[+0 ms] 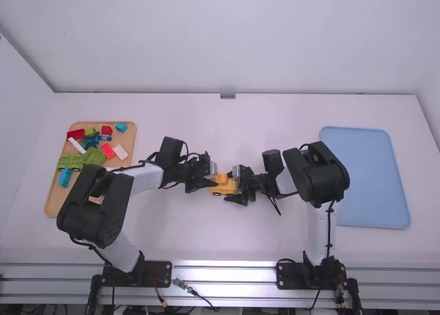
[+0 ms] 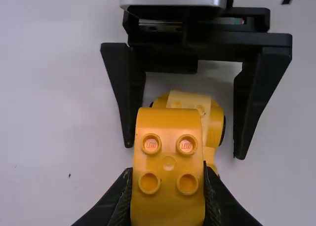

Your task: Assemble lego blocks to make yellow taxi

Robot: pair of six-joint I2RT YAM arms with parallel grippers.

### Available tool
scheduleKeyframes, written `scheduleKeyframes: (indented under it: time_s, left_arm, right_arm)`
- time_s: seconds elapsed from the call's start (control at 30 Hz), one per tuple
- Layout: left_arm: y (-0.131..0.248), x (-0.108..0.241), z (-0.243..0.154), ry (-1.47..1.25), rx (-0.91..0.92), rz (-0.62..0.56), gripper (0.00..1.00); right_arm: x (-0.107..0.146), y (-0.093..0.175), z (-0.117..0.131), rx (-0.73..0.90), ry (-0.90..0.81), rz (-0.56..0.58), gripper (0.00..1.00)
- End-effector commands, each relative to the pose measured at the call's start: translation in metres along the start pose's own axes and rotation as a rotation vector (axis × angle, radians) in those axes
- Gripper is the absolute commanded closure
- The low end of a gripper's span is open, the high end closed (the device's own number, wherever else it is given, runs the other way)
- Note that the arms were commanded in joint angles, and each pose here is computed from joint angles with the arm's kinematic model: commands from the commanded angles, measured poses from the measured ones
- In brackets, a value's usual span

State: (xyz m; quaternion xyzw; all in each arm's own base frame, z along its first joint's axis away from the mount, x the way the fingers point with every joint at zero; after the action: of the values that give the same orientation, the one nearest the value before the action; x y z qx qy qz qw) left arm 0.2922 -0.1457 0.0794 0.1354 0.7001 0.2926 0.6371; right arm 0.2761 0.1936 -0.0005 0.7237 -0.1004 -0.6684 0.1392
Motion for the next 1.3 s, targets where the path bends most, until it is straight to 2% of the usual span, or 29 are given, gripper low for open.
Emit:
scheduleKeyframes:
  time_s: [0.0, 0.03, 0.1, 0.17, 0.23, 0.27, 0.4, 0.9, 1.27]
  left_arm:
    - [0.001, -0.003, 0.002, 0.006, 0.006, -0.013, 0.98]
    - [0.002, -0.003, 0.001, 0.008, 0.011, -0.018, 0.98]
    - [0.001, -0.005, 0.000, 0.004, 0.022, -0.031, 0.98]
    - [0.000, -0.006, -0.001, -0.014, 0.027, -0.031, 0.98]
    - [0.000, -0.005, -0.001, -0.014, 0.027, -0.030, 0.98]
    - [-0.002, -0.003, -0.002, -0.005, 0.034, -0.026, 0.98]
    - [-0.003, 0.002, -0.005, 0.010, 0.050, -0.012, 0.98]
    - [-0.022, -0.004, -0.022, -0.017, 0.087, 0.049, 0.98]
    - [-0.032, 0.006, -0.014, 0.057, 0.052, 0.072, 0.98]
  right_arm:
    - [0.004, -0.008, -0.001, 0.008, -0.016, 0.040, 0.22]
    - [0.004, -0.010, 0.000, 0.010, -0.009, 0.049, 0.28]
    - [0.004, -0.010, 0.000, 0.009, -0.010, 0.050, 0.34]
    - [0.004, -0.009, 0.000, 0.005, -0.010, 0.041, 0.45]
    - [0.004, -0.007, -0.001, 0.010, -0.015, 0.043, 0.47]
    - [0.005, -0.006, -0.001, 0.010, -0.022, 0.041, 0.52]
    - [0.002, -0.006, 0.003, -0.021, 0.007, 0.008, 0.52]
    - [0.006, -0.006, 0.007, -0.038, 0.030, 0.021, 0.52]
    - [0.005, -0.006, 0.010, -0.055, 0.046, 0.005, 0.52]
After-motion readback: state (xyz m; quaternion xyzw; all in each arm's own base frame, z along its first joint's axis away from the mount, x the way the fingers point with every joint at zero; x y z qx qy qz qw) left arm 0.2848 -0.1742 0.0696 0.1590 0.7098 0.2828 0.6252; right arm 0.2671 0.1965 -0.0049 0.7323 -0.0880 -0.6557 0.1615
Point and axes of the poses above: each hand's point on the last joint's axis, 136 mm out from that joint toward the fingers, its own y axis back along the fingers, its own z axis along the line the jaws close on, x = y × z, the point moved 7 cm from there along y, back along the fingers, and after that the axes turned 6 degrees about y, right-handed, at the moved point
